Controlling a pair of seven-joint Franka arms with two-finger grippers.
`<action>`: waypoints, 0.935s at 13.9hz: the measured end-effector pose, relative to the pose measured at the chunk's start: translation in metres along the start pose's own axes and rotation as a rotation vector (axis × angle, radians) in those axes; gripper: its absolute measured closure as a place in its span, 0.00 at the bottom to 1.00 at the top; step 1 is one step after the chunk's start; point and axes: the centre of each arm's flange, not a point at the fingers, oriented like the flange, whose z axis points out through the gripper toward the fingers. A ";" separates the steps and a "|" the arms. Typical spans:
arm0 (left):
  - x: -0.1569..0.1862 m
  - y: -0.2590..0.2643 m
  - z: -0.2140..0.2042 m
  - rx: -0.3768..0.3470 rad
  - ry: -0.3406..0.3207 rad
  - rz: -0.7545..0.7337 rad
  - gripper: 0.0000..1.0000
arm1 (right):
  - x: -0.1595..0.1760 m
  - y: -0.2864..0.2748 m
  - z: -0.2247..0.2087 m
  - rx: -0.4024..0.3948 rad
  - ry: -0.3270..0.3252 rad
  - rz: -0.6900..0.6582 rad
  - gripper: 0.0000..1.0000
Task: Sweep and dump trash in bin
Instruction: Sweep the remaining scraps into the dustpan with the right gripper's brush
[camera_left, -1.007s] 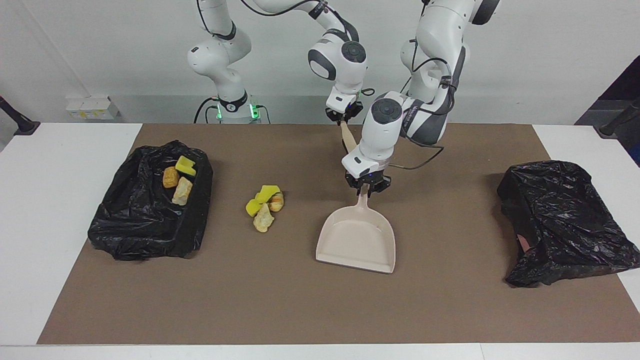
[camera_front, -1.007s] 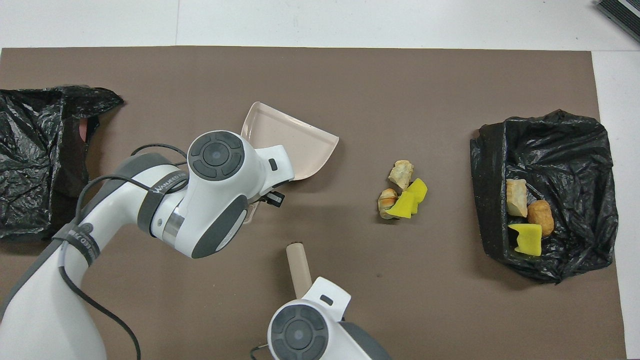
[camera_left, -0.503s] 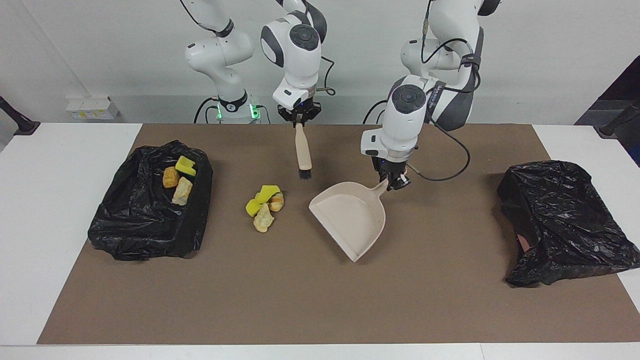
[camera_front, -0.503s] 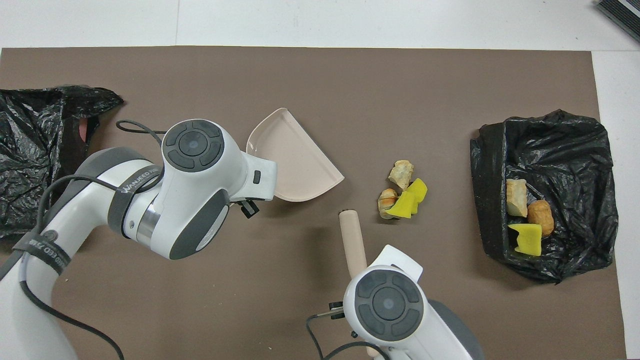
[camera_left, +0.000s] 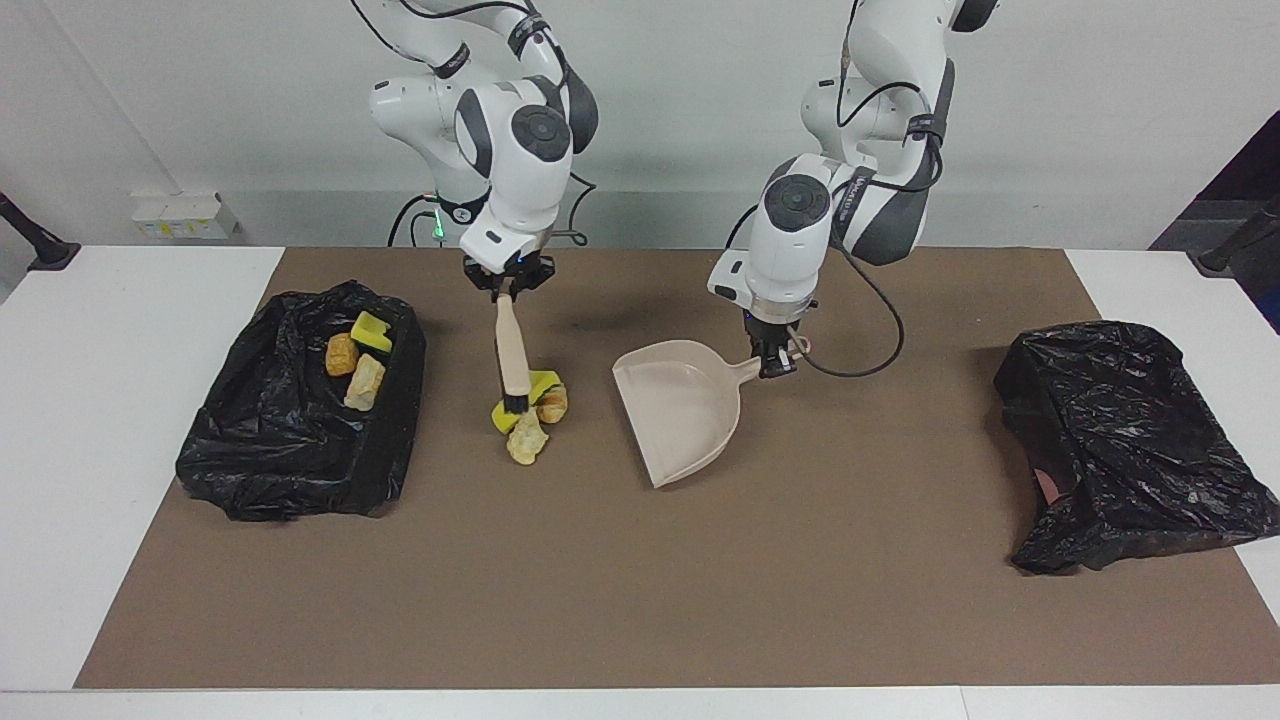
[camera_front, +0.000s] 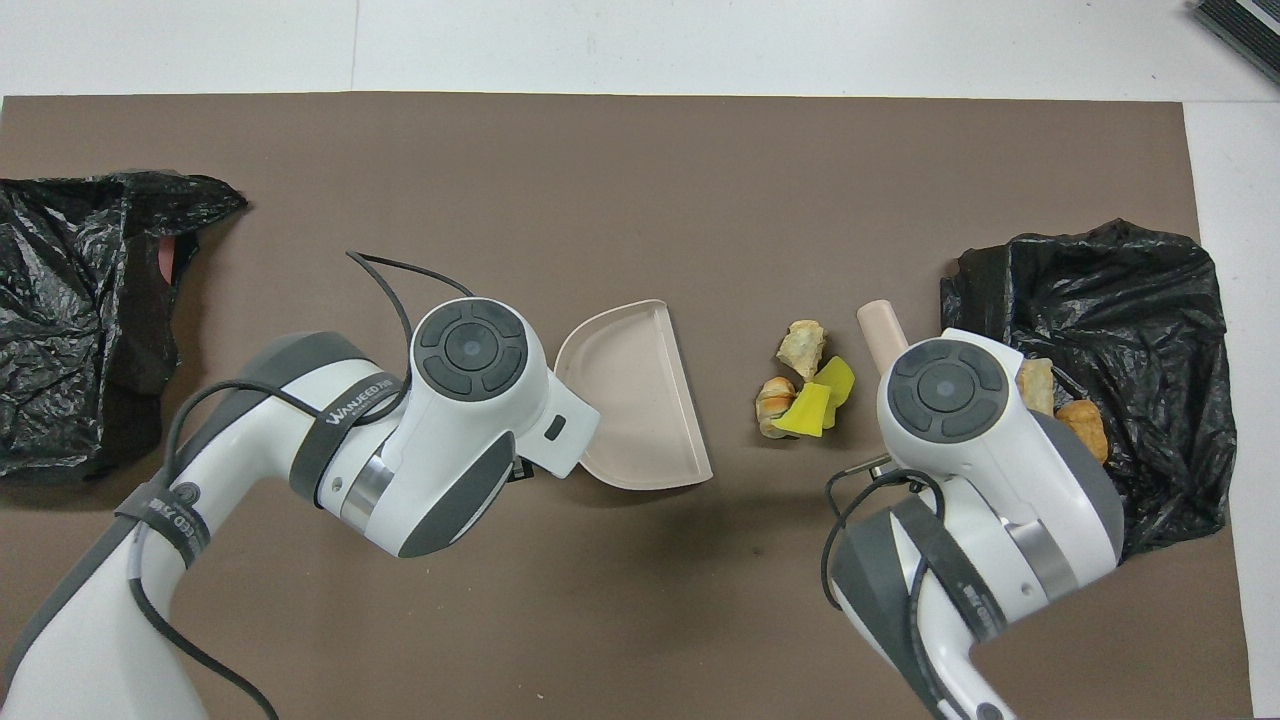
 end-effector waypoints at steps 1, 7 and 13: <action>0.005 0.004 0.000 0.014 0.001 0.012 0.68 | 0.006 -0.002 0.007 0.003 0.000 -0.007 0.74; 0.011 0.023 0.014 0.015 -0.013 -0.057 0.68 | 0.020 -0.023 0.026 0.037 -0.003 -0.039 0.74; 0.004 0.033 0.017 0.020 -0.031 -0.087 0.68 | 0.017 -0.085 0.019 0.230 -0.042 -0.045 0.74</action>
